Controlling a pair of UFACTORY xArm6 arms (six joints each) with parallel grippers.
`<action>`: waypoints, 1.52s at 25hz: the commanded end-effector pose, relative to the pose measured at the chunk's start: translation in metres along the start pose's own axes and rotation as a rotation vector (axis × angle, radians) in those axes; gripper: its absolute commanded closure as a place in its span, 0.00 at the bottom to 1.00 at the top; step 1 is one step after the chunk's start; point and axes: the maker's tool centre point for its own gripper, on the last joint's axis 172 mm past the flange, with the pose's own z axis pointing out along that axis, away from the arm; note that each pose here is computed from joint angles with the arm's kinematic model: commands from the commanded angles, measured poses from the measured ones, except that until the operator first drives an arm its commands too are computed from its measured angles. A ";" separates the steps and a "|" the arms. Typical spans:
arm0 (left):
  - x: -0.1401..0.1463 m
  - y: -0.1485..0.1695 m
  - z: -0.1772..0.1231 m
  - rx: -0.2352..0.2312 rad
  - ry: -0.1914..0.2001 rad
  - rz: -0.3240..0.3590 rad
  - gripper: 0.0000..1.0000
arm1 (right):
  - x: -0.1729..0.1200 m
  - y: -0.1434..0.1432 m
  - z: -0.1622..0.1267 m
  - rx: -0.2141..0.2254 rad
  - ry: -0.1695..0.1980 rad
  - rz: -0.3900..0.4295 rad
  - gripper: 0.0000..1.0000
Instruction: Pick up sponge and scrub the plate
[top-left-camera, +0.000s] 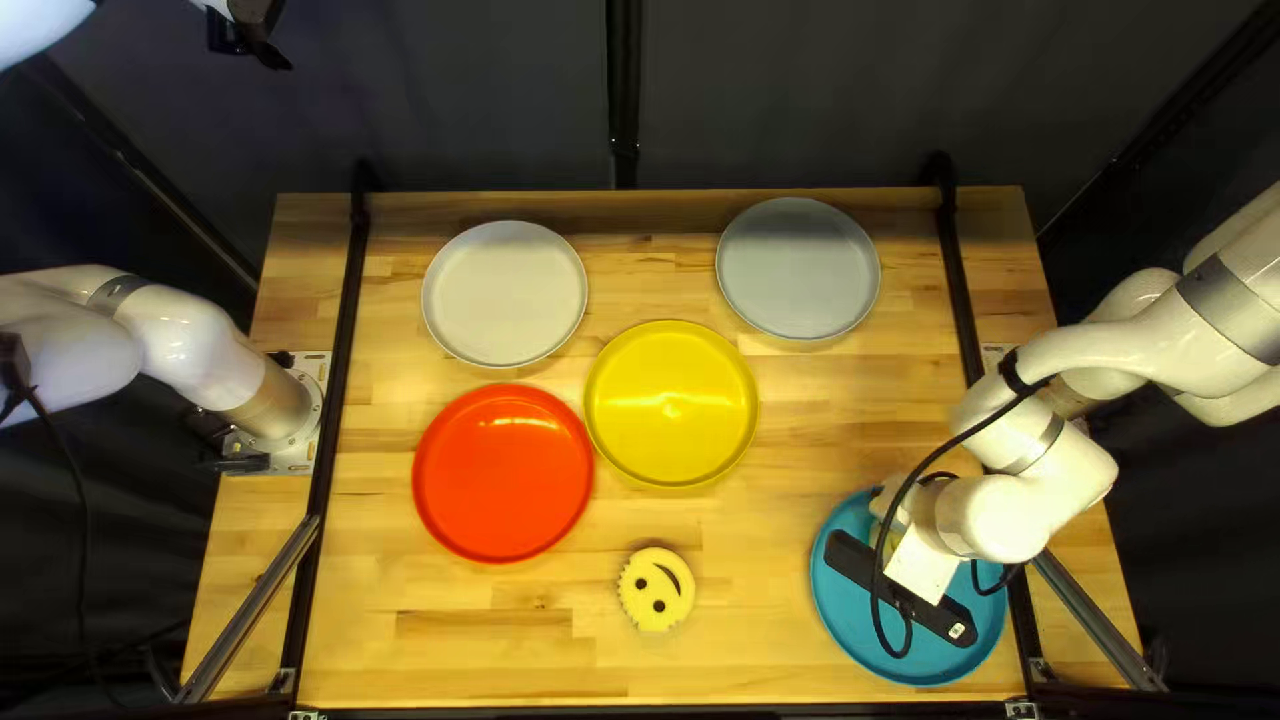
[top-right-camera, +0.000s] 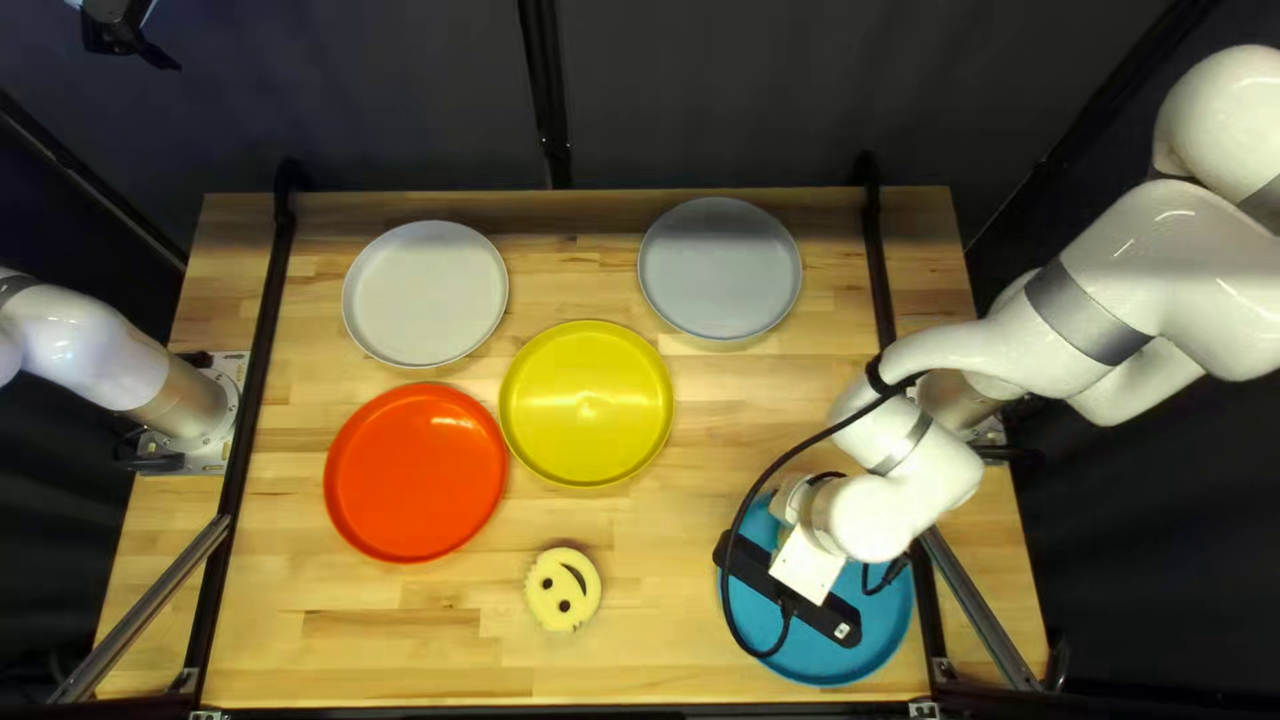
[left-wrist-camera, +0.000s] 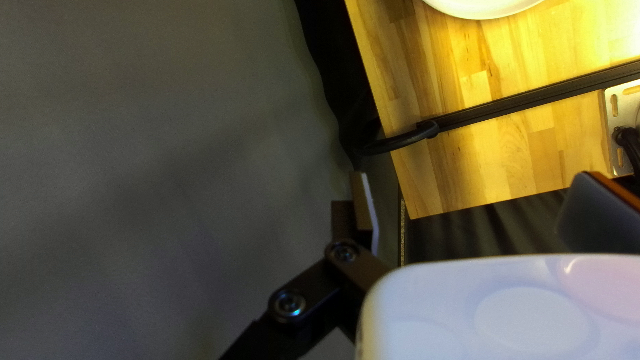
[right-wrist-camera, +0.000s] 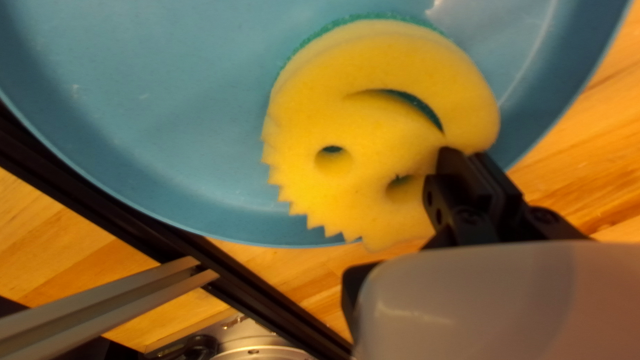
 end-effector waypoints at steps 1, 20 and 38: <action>0.000 0.000 0.000 0.000 0.000 0.000 0.00 | 0.004 0.017 -0.005 -0.008 -0.001 -0.003 1.00; 0.000 0.000 0.000 0.000 0.000 0.000 0.00 | 0.006 0.024 -0.011 -0.011 0.009 0.002 1.00; 0.000 0.000 0.000 0.000 0.000 0.000 0.00 | -0.008 -0.007 0.006 -0.003 0.027 -0.011 1.00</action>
